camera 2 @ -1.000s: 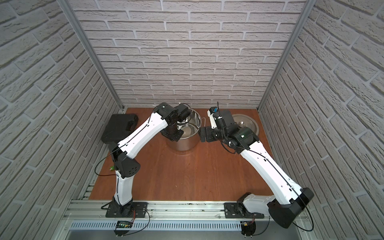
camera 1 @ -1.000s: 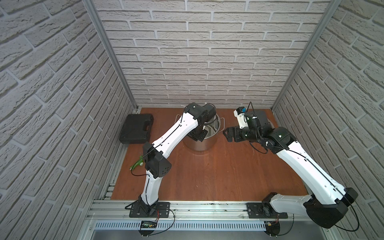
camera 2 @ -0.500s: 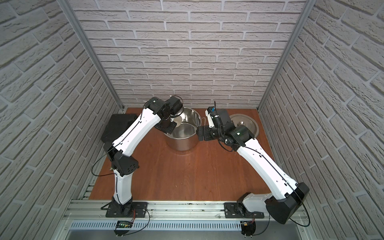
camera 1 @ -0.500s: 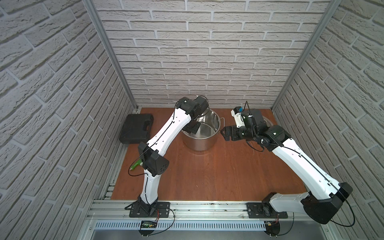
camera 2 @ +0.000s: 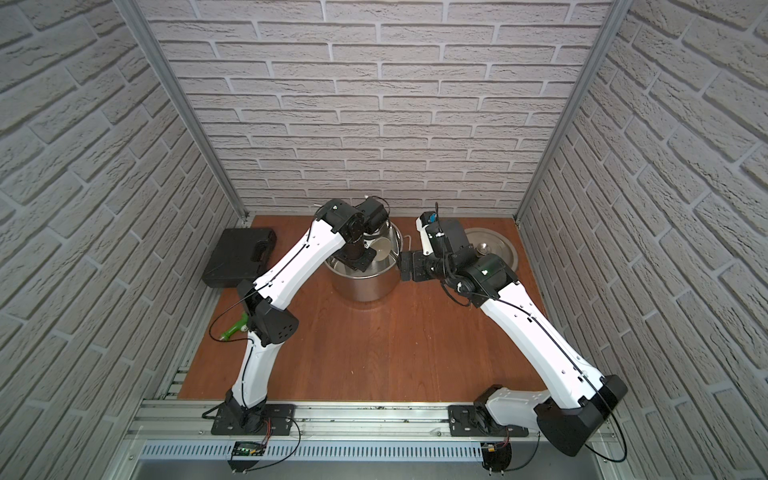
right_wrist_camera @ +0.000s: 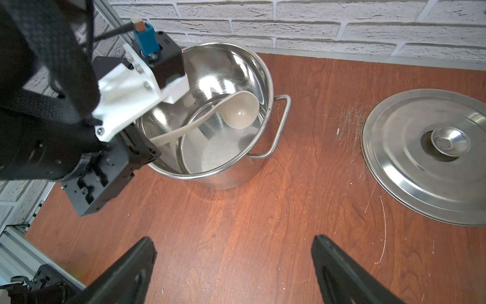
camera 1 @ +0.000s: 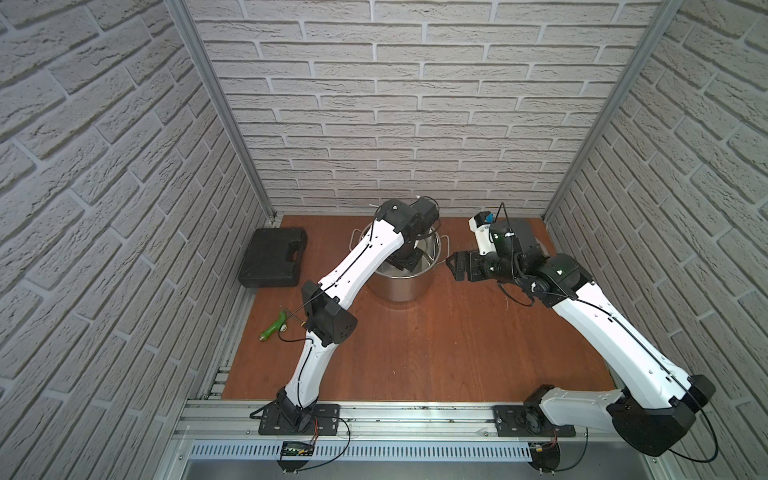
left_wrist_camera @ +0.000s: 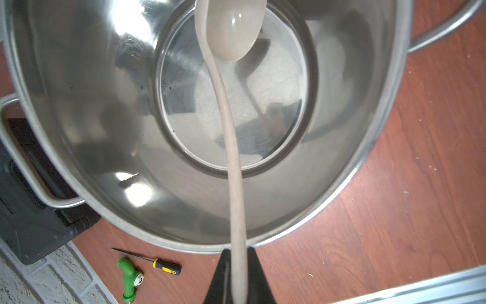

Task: Stir the soup with a spoon
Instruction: Stir the soup in the pan with a stick.

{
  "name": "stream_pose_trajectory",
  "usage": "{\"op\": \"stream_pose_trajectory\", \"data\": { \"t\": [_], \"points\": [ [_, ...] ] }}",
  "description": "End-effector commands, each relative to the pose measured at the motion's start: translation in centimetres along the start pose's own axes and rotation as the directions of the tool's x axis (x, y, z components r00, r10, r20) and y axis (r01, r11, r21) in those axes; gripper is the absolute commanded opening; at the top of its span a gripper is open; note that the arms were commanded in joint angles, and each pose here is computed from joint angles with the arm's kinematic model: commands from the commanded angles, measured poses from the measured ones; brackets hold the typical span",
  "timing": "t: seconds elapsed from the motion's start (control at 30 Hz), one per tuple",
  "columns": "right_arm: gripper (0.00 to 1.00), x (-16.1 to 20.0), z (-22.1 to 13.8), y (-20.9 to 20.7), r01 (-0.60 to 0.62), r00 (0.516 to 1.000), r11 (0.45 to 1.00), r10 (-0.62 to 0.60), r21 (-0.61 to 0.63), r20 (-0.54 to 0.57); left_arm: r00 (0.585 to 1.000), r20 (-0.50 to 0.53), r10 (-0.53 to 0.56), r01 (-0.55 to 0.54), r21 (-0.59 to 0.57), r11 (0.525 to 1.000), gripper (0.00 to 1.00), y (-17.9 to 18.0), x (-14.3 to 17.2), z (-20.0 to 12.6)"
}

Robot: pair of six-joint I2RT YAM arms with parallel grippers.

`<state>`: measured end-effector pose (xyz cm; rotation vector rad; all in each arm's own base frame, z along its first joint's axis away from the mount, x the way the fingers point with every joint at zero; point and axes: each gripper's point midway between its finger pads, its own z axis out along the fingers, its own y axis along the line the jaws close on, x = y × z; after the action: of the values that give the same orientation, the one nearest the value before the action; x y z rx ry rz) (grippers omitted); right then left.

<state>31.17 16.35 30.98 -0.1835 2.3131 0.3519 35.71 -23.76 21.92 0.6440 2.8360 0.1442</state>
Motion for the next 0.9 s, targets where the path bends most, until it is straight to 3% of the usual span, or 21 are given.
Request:
{"op": "stream_pose_trajectory", "data": {
  "t": [0.0, 0.27, 0.53, 0.7, 0.87],
  "points": [
    [0.96, -1.0, -0.5, 0.0, 0.005, 0.999, 1.0, -0.005, -0.001, 0.044, 0.999, -0.046, 0.018, -0.018, 0.003, 1.0, 0.0, -0.1, 2.3, -1.2],
    [0.96, -1.4, 0.4, 0.7, -0.018, 0.999, 0.999, 0.019, -0.036, 0.046, 0.993, -0.112, -0.029, 0.019, -0.091, 0.996, 0.0, 2.7, 6.6, -2.5],
    [0.96, -1.8, 0.9, 1.6, -0.022, 0.999, 0.997, 0.025, -0.071, 0.037, 0.983, -0.137, -0.122, 0.097, -0.174, 0.98, 0.0, 7.7, 8.4, -3.4],
    [0.96, -2.0, 0.5, 1.5, -0.015, 0.999, 0.998, 0.018, -0.067, 0.047, 0.986, -0.115, -0.117, 0.095, -0.183, 0.979, 0.0, 8.6, 7.0, -2.9],
    [0.97, -1.5, 0.2, 1.0, -0.001, 0.999, 0.999, 0.003, -0.046, 0.043, 0.993, -0.041, -0.108, 0.102, -0.124, 0.987, 0.0, 7.1, 3.5, -2.0]
  ]
}}
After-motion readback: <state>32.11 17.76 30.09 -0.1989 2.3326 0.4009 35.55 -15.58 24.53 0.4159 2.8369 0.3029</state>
